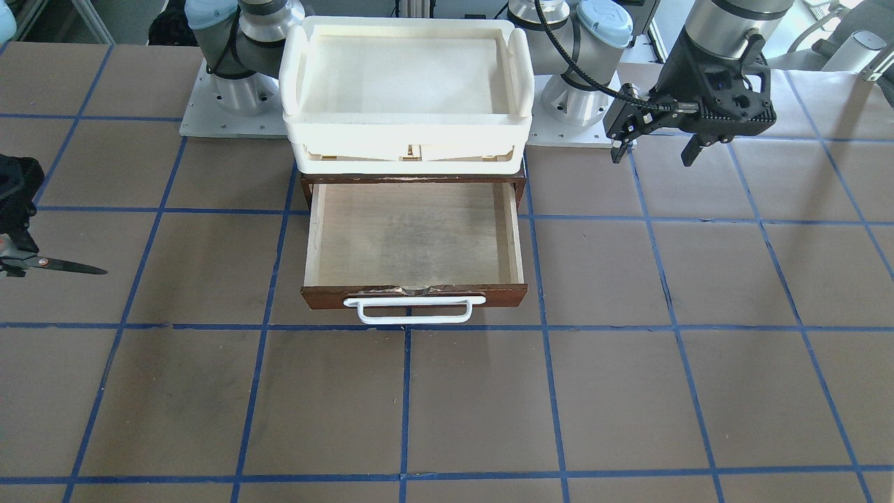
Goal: Put scissors in drawer and close it
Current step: 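Lift the scissors with the right gripper and carry them over the drawer, then lower the scissors into the open drawer with the right gripper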
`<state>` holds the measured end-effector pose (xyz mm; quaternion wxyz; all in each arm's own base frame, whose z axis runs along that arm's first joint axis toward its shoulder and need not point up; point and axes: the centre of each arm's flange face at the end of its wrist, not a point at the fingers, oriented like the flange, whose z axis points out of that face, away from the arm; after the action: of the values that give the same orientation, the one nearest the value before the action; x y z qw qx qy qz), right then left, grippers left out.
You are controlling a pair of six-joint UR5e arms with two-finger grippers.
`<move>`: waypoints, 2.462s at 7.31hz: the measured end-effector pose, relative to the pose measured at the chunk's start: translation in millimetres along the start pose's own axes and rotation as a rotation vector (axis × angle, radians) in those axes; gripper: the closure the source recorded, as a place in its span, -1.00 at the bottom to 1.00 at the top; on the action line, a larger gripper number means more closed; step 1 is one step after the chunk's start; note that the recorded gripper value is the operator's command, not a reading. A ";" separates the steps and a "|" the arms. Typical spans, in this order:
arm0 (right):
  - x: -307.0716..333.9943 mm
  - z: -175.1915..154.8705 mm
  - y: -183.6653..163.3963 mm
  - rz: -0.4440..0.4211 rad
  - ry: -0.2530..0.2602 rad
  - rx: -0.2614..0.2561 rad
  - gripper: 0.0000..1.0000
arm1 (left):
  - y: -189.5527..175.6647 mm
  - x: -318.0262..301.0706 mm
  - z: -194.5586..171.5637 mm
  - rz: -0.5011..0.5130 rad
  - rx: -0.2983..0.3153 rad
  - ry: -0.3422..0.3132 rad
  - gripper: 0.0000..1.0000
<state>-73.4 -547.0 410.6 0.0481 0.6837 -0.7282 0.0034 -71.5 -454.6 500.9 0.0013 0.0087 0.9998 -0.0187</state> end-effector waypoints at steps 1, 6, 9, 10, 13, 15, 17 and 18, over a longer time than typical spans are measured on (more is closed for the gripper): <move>-5.7 -13.6 -52.7 0.024 0.003 -0.004 1.00 | 0.1 0.0 -0.1 0.000 0.000 0.000 -1.00; -58.2 -21.8 -291.9 0.024 0.047 -0.025 1.00 | 0.4 -0.6 -0.8 0.000 0.002 -0.003 -1.00; -72.0 -39.1 -352.0 0.001 0.059 0.080 1.00 | 0.6 -0.9 -1.0 0.000 0.002 -0.004 -1.00; -74.2 -39.9 -372.1 -0.007 0.051 0.110 1.00 | 0.6 -0.9 -0.9 0.000 0.001 -0.003 -1.00; -83.0 -21.3 -415.6 0.010 0.021 0.125 1.00 | 0.6 -0.9 -0.9 -0.001 0.001 -0.003 -1.00; -81.2 -3.9 -424.6 0.035 -0.006 0.113 1.00 | 0.7 -0.9 -0.9 -0.001 0.001 -0.004 -1.00; -81.6 9.3 -432.8 0.035 -0.028 0.106 1.00 | 0.7 -1.0 -0.9 -0.001 0.001 -0.005 -1.00; -85.6 12.7 -439.5 0.025 -0.033 0.102 1.00 | 0.7 -1.0 -0.9 -0.002 0.001 -0.005 -1.00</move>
<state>368.8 -491.3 364.9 0.0013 0.6760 -0.7363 0.0298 -70.5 -453.9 501.7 0.0036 0.0079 0.9998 -0.0191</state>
